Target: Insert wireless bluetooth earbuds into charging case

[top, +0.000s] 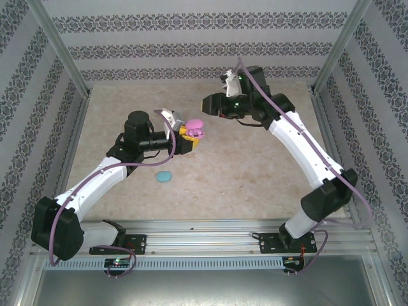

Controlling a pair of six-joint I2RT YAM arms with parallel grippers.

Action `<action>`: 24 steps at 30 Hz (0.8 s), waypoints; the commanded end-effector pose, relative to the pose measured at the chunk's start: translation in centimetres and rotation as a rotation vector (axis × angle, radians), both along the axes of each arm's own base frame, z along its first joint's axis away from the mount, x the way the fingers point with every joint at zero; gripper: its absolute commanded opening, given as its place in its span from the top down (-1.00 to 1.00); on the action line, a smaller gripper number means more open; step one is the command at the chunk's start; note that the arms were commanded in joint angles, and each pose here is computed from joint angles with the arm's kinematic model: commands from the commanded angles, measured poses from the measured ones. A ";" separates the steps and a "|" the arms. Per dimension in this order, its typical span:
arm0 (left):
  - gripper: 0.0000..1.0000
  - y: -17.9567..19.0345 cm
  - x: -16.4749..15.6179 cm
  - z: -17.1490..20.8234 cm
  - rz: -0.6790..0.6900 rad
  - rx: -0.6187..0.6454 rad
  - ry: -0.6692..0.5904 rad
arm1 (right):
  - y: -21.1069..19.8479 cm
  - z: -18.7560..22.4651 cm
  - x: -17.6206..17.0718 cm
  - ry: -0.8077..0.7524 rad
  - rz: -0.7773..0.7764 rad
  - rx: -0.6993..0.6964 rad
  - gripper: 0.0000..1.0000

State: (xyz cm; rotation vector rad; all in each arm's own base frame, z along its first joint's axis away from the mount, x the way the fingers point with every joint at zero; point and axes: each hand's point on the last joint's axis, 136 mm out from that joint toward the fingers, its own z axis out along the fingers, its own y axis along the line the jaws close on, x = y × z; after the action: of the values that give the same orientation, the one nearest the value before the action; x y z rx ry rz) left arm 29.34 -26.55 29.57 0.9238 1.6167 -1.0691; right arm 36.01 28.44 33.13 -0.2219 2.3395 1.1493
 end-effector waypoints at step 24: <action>0.71 -1.6 3.8 4.6 0.049 -0.180 0.033 | 1.7 -0.4 -3.0 0.171 0.036 0.292 -0.05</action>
State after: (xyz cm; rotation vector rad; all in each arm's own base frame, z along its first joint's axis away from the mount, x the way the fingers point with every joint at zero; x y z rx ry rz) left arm 32.48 -27.79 30.74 0.7639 1.6438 -1.1945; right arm 33.97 29.50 31.19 -0.0556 2.3264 1.4382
